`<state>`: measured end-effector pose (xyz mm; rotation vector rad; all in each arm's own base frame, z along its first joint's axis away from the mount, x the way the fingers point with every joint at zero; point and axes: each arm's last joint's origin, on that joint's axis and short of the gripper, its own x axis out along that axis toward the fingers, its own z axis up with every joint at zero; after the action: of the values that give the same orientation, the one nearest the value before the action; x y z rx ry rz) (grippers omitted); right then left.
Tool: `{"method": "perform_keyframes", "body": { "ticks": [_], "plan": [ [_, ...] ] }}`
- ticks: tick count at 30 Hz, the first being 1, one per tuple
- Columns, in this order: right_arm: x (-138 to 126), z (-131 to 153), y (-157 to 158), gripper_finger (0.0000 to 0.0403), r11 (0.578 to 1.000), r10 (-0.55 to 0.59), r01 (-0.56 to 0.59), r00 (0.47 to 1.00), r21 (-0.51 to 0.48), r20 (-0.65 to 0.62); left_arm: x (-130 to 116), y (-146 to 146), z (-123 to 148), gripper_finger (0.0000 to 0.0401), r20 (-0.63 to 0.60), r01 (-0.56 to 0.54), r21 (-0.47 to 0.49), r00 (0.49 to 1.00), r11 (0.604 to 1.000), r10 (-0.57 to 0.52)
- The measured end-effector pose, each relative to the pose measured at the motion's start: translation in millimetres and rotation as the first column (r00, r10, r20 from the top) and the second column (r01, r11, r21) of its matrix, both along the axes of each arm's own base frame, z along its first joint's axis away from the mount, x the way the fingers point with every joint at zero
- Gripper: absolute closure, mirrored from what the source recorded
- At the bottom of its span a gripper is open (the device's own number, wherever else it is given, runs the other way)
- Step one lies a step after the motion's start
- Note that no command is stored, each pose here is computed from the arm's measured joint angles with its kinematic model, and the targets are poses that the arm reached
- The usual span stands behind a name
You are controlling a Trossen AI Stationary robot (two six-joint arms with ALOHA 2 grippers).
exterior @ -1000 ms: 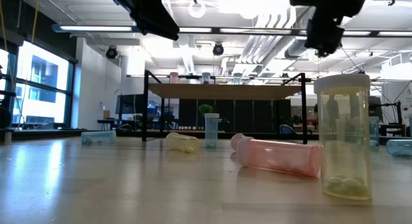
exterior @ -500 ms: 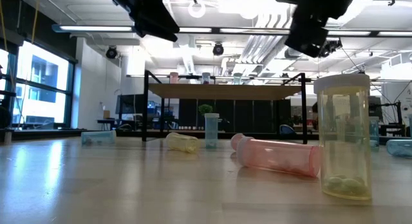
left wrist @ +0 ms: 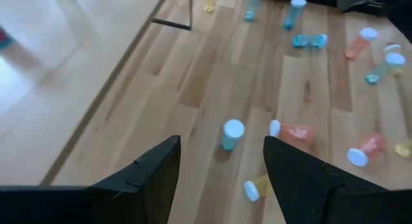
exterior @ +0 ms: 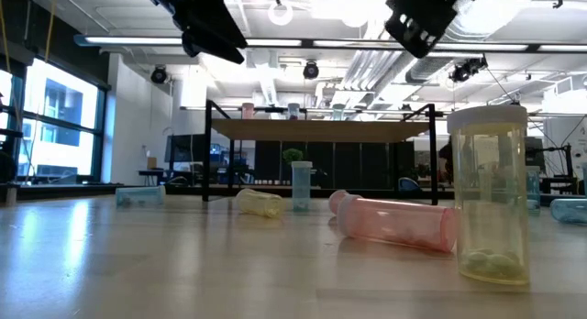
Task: Pick and place medicine bottles onto shelf by color
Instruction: Put the yellow pill bottle on the shelf
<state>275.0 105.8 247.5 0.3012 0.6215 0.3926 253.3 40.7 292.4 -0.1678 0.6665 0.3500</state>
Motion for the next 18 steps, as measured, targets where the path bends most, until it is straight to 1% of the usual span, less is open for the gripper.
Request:
{"method": "perform_keyframes", "body": {
  "ticks": [3, 6, 9, 13, 15, 18],
  "plan": [
    [2, -5, 14, 0.02, 0.999, 0.038, -0.038, 0.999, 0.0, 0.022, 1, -7, 0, 0.0187, 0.005, 0.015, -0.014, 1.0, 1.0, -0.015],
    [5, -13, 25, 0.018, 0.999, 0.037, -0.036, 0.999, -0.023, 0.032, 2, -14, 0, 0.0187, 0.016, 0.023, -0.035, 1.0, 0.999, -0.022],
    [7, -21, 33, 0.0162, 0.996, 0.071, -0.069, 0.997, -0.053, 0.031, 3, -20, 0, 0.0187, 0.016, 0.046, -0.039, 0.999, 0.998, -0.045],
    [7, -29, 44, 0.0158, 0.984, 0.116, -0.106, 0.991, -0.144, 0.061, 3, -29, 0, 0.0187, 0.018, 0.066, -0.052, 0.998, 0.997, -0.065],
    [6, -35, 51, 0.016, 0.97, 0.149, -0.133, 0.987, -0.205, 0.067, 3, -32, 0, 0.0187, 0.022, 0.068, -0.065, 0.998, 0.996, -0.066],
    [6, -42, 60, 0.016, 0.955, 0.195, -0.17, 0.978, -0.244, 0.08, 3, -36, 0, 0.0187, 0.023, 0.081, -0.069, 0.997, 0.994, -0.08]
  ]
}}
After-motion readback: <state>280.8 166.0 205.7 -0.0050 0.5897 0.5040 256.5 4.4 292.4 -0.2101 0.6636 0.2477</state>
